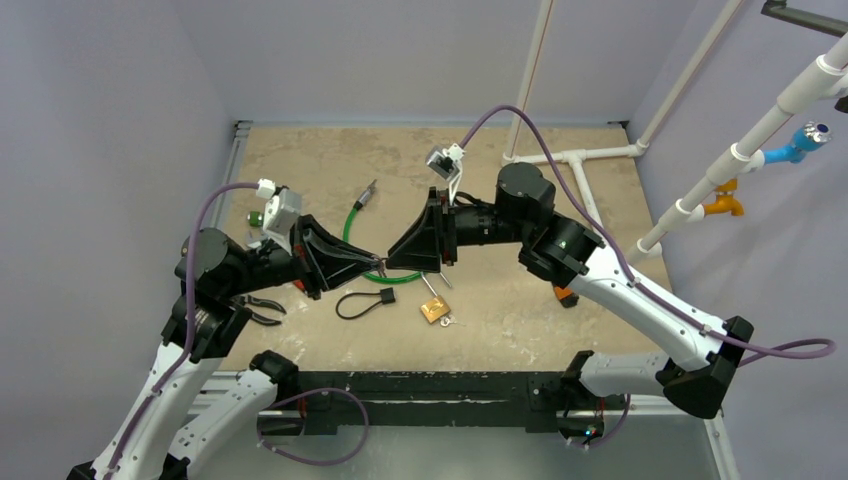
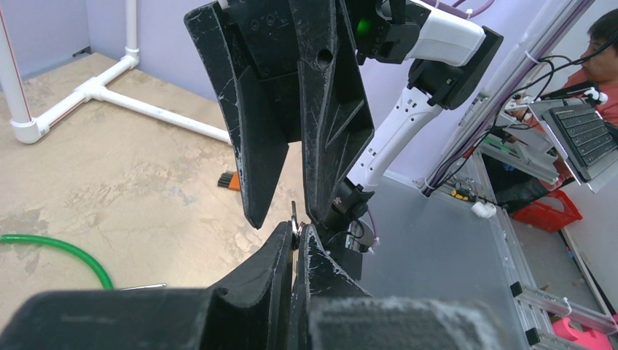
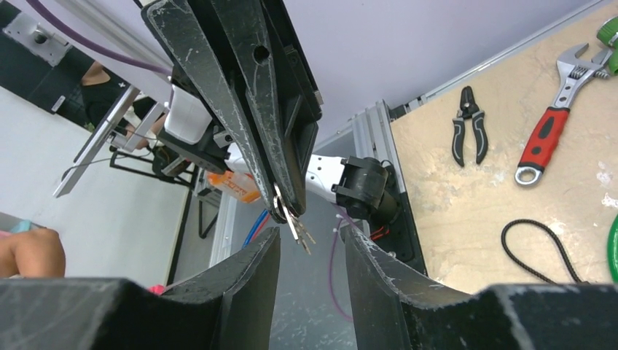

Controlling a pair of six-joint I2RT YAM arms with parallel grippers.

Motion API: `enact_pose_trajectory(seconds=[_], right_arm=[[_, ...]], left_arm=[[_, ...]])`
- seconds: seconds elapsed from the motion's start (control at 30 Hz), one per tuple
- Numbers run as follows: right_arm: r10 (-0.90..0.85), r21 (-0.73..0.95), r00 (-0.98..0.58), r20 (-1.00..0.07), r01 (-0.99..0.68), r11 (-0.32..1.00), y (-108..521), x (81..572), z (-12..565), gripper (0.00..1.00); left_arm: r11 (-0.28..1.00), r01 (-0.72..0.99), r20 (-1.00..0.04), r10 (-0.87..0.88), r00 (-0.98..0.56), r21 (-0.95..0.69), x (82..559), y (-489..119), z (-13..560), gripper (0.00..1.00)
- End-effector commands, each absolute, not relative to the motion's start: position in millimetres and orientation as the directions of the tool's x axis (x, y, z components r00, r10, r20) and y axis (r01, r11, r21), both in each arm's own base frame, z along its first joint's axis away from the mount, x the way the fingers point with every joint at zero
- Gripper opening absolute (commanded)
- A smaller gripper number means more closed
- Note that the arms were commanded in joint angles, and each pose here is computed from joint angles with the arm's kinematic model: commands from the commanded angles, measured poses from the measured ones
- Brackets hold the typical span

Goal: Unlock with the key
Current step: Pick up the key from the center of the board.

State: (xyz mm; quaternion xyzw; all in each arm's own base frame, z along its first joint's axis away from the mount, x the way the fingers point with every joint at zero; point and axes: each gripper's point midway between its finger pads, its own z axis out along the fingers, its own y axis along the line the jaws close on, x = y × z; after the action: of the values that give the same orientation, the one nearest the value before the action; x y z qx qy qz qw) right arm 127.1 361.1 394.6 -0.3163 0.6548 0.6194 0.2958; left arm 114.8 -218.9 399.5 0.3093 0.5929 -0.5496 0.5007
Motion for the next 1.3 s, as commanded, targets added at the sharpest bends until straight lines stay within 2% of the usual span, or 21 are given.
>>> enact_pose_trajectory(seconds=[0.0,0.07,0.1,0.23,0.53,0.57,0.63,0.7,0.83,0.87,0.9,1.1,1.27], right_arm=[[0.044,0.568,-0.569,-0.821,-0.823,-0.027,358.6,125.3,431.3,0.36],[0.055,0.563,-0.565,-0.824,-0.825,-0.035,360.0,126.2,433.8,0.31],[0.053,0.562,-0.564,-0.824,-0.826,-0.044,361.0,125.4,434.0,0.22],[0.056,0.567,-0.57,-0.82,-0.821,-0.062,363.9,125.1,433.8,0.0],[0.057,0.558,-0.56,-0.827,-0.829,-0.037,359.1,124.8,435.3,0.0],[0.039,0.558,-0.558,-0.829,-0.83,-0.019,358.9,126.3,432.9,0.0],[0.026,0.529,-0.528,-0.849,-0.849,0.012,358.6,130.7,437.4,0.0],[-0.008,0.507,-0.507,-0.862,-0.862,0.02,359.2,131.3,436.3,0.0],[-0.077,0.461,-0.46,-0.885,-0.887,-0.001,357.7,125.1,430.7,0.0],[-0.089,0.451,-0.449,-0.889,-0.893,0.007,357.0,125.9,429.3,0.0],[-0.107,0.445,-0.444,-0.89,-0.895,0.012,356.4,125.6,426.6,0.0],[-0.256,0.37,-0.373,-0.892,-0.927,0.061,355.7,120.3,403.0,0.0],[-0.419,0.34,-0.351,-0.837,-0.935,0.103,363.8,114.0,372.3,0.0]], left_arm=[[0.194,0.938,-0.946,-0.212,-0.246,-0.288,110.3,-216.1,420.1,0.0],[0.194,0.938,-0.946,-0.211,-0.246,-0.287,110.3,-216.2,420.0,0.0],[0.194,0.938,-0.946,-0.211,-0.246,-0.287,110.2,-216.1,420.1,0.0],[0.198,0.939,-0.947,-0.215,-0.239,-0.281,110.1,-215.4,421.4,0.0],[0.187,0.944,-0.953,-0.188,-0.237,-0.271,108.8,-216.6,414.2,0.0],[0.185,0.944,-0.954,-0.174,-0.244,-0.275,108.5,-217.1,409.8,0.03],[0.175,0.948,-0.961,-0.126,-0.246,-0.265,108.5,-218.8,396.2,0.24],[0.166,0.947,-0.962,-0.069,-0.266,-0.274,108.6,-220.1,380.4,0.39],[0.143,0.959,-0.969,-0.017,-0.245,-0.245,104.3,-219.5,364.7,0.9],[0.134,0.963,-0.972,-0.009,-0.235,-0.234,102.6,-219.3,363.4,0.96],[0.129,0.966,-0.974,-0.002,-0.227,-0.225,101.6,-219.1,362.6,0.99],[0.153,0.987,-0.996,0.066,-0.064,-0.054,101.1,-209.5,370.8,1.0],[0.156,0.985,-0.994,0.091,0.064,0.078,104.5,-205.9,383.0,1.0]])
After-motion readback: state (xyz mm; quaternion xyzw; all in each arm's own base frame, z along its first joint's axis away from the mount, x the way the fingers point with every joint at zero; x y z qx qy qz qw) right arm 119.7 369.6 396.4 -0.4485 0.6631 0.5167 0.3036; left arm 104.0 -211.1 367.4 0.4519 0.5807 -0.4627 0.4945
